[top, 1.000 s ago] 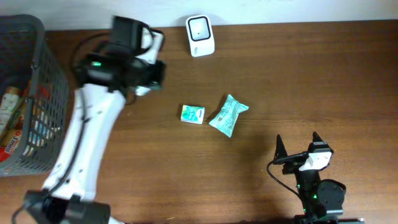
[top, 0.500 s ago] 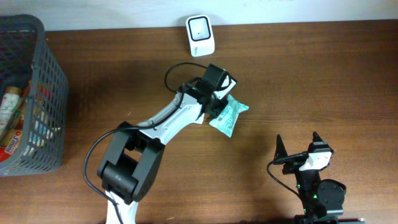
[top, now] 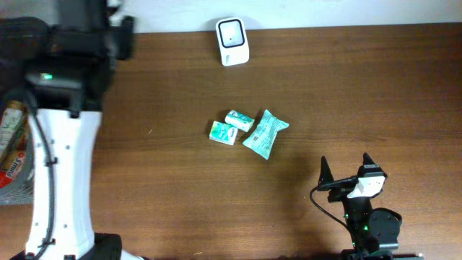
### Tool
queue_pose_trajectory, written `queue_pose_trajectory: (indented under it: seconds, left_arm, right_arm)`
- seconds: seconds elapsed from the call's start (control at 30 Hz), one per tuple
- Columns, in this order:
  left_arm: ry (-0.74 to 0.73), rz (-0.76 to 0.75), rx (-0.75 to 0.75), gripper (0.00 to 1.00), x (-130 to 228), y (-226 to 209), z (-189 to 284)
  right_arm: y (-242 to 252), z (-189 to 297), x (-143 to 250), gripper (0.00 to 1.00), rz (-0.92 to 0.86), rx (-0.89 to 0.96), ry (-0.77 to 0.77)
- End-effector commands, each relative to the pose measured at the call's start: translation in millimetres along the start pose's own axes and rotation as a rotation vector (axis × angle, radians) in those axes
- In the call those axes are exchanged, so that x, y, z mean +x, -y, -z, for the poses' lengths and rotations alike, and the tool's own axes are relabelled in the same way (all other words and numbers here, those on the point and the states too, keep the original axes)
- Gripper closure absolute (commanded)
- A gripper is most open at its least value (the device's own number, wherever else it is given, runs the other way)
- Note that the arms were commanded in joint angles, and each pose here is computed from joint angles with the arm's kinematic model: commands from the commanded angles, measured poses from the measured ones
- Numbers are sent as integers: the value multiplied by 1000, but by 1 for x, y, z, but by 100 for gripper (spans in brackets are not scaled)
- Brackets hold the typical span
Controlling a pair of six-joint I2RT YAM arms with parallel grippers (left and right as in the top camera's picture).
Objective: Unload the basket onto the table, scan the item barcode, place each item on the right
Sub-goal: 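Place the second tissue pack beside the first with the left gripper, then pull the red-and-yellow spaghetti package from the basket and lay it on the table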
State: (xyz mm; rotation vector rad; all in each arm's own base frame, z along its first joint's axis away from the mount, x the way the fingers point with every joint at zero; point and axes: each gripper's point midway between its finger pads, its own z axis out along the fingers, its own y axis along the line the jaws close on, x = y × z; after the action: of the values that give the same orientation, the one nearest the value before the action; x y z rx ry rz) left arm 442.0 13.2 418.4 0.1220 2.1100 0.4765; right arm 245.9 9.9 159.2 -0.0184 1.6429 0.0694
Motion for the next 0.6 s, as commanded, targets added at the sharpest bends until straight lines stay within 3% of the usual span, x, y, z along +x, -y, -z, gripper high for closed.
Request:
queue_pose_trajectory:
  seconds: [0.0, 0.13, 0.2, 0.5, 0.57]
  left_arm:
    - [-134, 198, -178, 25, 48, -89, -28]
    - [-324, 374, -263, 25, 135, -184, -48]
    - [-441, 419, -291, 27, 180, -206, -66]
    - [-835, 199, -73, 20, 339, -188, -181]
    - [-867, 198, -53, 19, 356, -181, -195]
  right_arm:
    - [-2, 0, 3, 1, -10, -11, -3]
    - [-2, 0, 3, 1, -11, -11, -4]
    - [-2, 0, 3, 1, -11, -11, -4]
    - [-2, 0, 3, 1, -11, -11, -4]
    - [-2, 0, 3, 1, -11, -11, -4]
